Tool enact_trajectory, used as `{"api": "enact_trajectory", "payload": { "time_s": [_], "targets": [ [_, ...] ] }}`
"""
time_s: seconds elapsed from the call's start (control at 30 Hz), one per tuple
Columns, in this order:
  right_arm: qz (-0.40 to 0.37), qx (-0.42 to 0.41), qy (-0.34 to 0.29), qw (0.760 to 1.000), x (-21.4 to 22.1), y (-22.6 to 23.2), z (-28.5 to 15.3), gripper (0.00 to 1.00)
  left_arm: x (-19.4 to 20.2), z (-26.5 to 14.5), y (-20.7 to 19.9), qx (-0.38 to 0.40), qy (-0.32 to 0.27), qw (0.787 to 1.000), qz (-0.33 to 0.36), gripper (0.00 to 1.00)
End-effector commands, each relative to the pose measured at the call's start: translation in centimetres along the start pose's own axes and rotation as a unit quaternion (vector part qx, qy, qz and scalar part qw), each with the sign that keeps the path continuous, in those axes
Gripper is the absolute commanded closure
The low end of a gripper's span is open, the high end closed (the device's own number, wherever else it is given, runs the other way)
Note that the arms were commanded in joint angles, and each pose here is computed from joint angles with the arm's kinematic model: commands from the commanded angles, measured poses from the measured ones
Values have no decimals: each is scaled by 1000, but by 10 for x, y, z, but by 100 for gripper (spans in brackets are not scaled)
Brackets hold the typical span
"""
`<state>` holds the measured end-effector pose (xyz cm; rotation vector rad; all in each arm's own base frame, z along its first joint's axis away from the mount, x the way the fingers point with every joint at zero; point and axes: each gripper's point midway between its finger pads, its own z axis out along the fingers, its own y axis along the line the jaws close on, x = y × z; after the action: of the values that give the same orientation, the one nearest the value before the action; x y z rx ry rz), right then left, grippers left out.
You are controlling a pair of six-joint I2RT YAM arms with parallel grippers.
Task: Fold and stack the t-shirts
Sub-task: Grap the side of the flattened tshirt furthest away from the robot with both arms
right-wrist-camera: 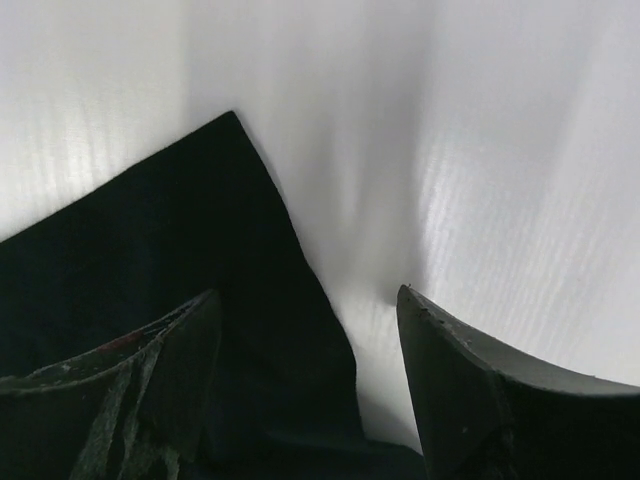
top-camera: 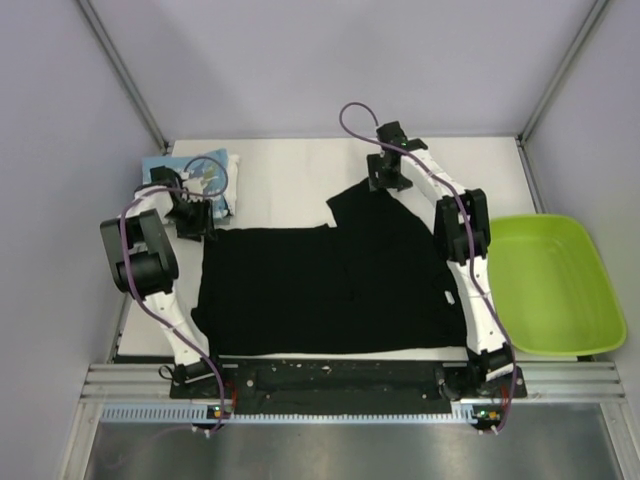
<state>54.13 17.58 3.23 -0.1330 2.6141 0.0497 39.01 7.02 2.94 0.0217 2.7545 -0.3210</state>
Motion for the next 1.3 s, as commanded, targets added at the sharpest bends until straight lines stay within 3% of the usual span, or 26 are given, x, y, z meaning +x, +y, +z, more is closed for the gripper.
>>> {"api": "enact_trajectory", "payload": {
  "time_s": [0.0, 0.07, 0.13, 0.23, 0.27, 0.37, 0.43, 0.8, 0.97, 1.27],
  "targets": [
    [-62, -5, 2, 998, 6, 20, 11, 30, -19, 8, -3, 2, -14, 1000, 14, 45],
    [-62, -26, 13, 998, 12, 26, 13, 33, -20, 10, -2, 1, -13, 1000, 14, 45],
    [-68, -52, 21, 996, 18, 35, 13, 43, -20, 14, -1, -2, -11, 1000, 14, 48],
    [-68, -57, 23, 996, 19, 36, 10, 74, -20, 17, -1, 6, -9, 1000, 12, 55],
    [-68, -59, 20, 996, 17, 36, 6, 80, -21, 19, -1, 9, -9, 1000, 13, 58],
    [-72, -60, 11, 996, 12, 35, -10, 100, -22, 21, -2, 15, -11, 1000, 19, 85],
    [-75, -58, 2, 995, 7, 33, -23, 100, -23, 20, -4, 21, -15, 999, 25, 100],
    [-57, -113, -55, 990, 6, 38, -134, 100, -30, -46, -31, 20, -106, 989, 99, 100],
    [-57, -132, -50, 988, 49, 28, -176, 100, -28, -85, -48, 20, -145, 978, 152, 100],
    [-28, -26, 31, 999, 167, -37, -226, 100, 35, -115, -61, 24, -84, 963, 253, 100]
  ]
}}
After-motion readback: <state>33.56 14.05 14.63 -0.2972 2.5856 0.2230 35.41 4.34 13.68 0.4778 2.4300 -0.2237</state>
